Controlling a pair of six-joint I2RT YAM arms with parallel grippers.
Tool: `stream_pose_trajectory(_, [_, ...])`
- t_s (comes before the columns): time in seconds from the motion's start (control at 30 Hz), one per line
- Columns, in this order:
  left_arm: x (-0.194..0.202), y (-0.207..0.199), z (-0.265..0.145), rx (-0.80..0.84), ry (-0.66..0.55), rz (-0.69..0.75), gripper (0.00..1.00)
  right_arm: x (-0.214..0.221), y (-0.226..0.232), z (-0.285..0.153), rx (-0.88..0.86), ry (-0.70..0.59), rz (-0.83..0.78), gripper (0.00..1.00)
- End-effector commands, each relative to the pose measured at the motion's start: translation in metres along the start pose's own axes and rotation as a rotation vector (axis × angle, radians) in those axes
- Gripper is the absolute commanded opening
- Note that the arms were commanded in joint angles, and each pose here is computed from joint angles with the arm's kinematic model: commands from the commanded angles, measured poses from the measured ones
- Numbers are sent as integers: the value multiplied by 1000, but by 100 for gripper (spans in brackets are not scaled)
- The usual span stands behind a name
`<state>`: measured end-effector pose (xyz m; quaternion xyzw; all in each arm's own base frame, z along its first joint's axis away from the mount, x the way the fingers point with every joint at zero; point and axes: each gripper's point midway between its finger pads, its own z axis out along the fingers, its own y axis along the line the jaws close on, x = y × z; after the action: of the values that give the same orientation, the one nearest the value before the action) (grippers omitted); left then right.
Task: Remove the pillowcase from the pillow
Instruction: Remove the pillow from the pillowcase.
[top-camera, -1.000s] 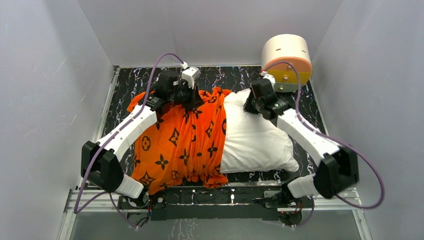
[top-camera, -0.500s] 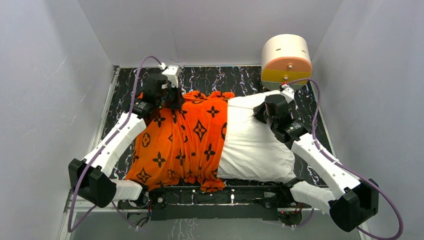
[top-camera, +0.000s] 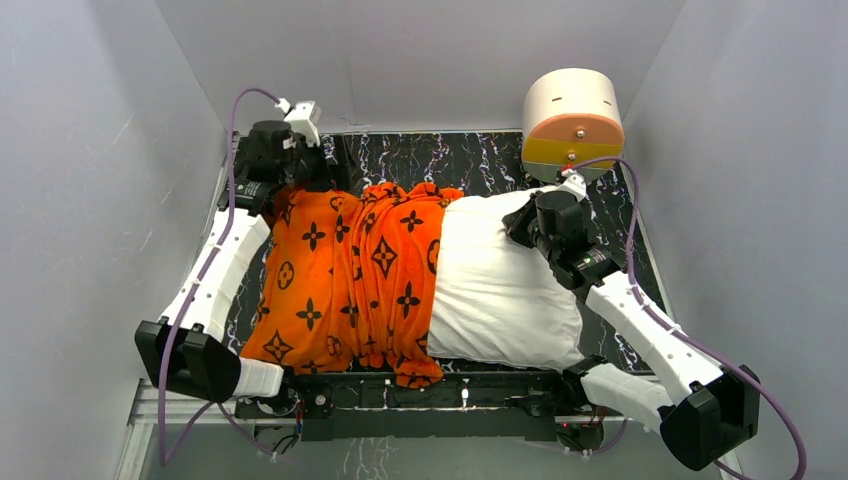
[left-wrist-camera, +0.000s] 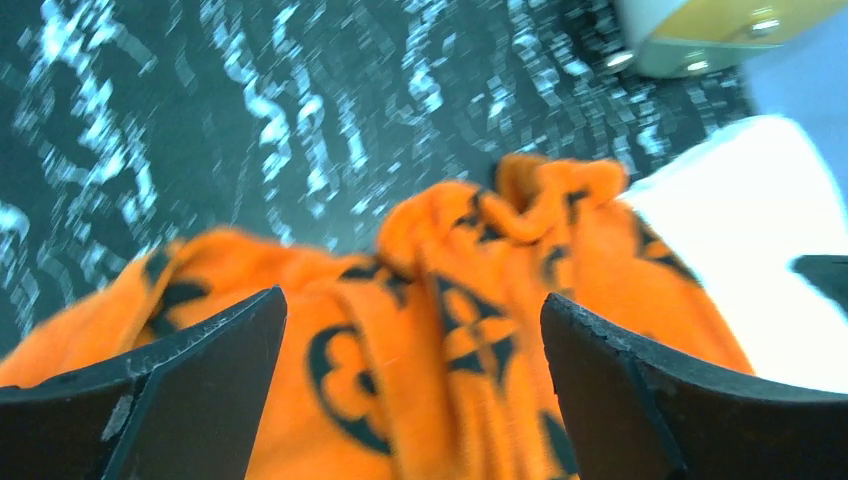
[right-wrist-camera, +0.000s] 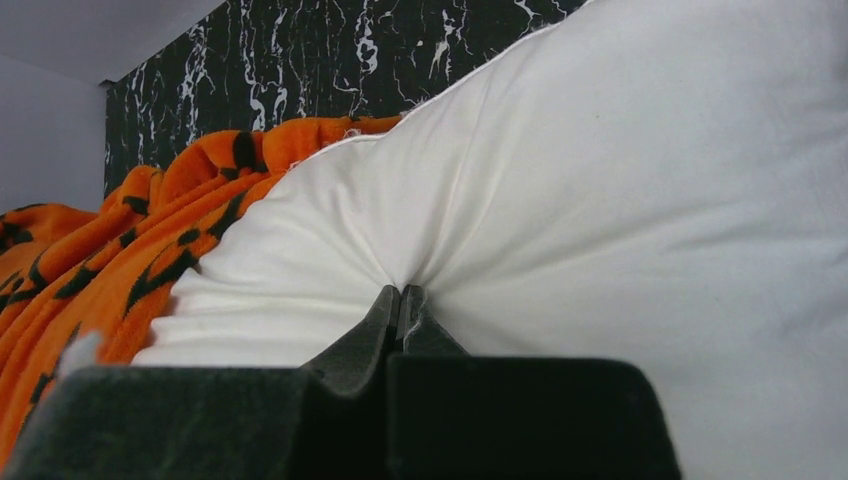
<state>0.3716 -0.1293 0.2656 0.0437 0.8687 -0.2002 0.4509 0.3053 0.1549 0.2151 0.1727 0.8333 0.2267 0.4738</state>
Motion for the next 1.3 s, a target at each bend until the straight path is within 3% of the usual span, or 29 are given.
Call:
stream_pose_trajectory(0.0, [-46,-80,-8,316,-107,126,98,2,6,0,-50,22,-62,0])
stream_pose_trajectory(0.17, [-19,-147,13,587,13,243,98,4,14,0,-94,32,-54,0])
stream_pose_trajectory(0.4, [54,-139,72,595,345,99,98,2,18,-4,-116,28,-39,0])
stream_pose_trajectory(0.47, [72,-138,76,610,408,58,92,2,15,-6,-103,25,-41,0])
stream_pose_trajectory(0.67, [67,-126,66,602,345,20,37,-7,-20,-10,68,-33,-49,0])
stream_pose_trajectory(0.77, [60,-119,56,639,333,-26,0,-15,-32,-14,134,-68,-61,0])
stream_pose_trajectory(0.8, [60,-113,55,628,327,-35,0,-17,-35,-16,152,-78,-63,0])
stream_pose_trajectory(0.93, [49,-78,52,494,255,-73,0,-21,-50,-21,220,-113,-52,0])
stream_pose_trajectory(1.13, [26,4,38,35,124,-25,0,-22,-65,-26,286,-148,-21,0])
stream_pose_trajectory(1.27, [19,61,12,-227,99,-31,0,-24,-78,-28,357,-165,-12,0])
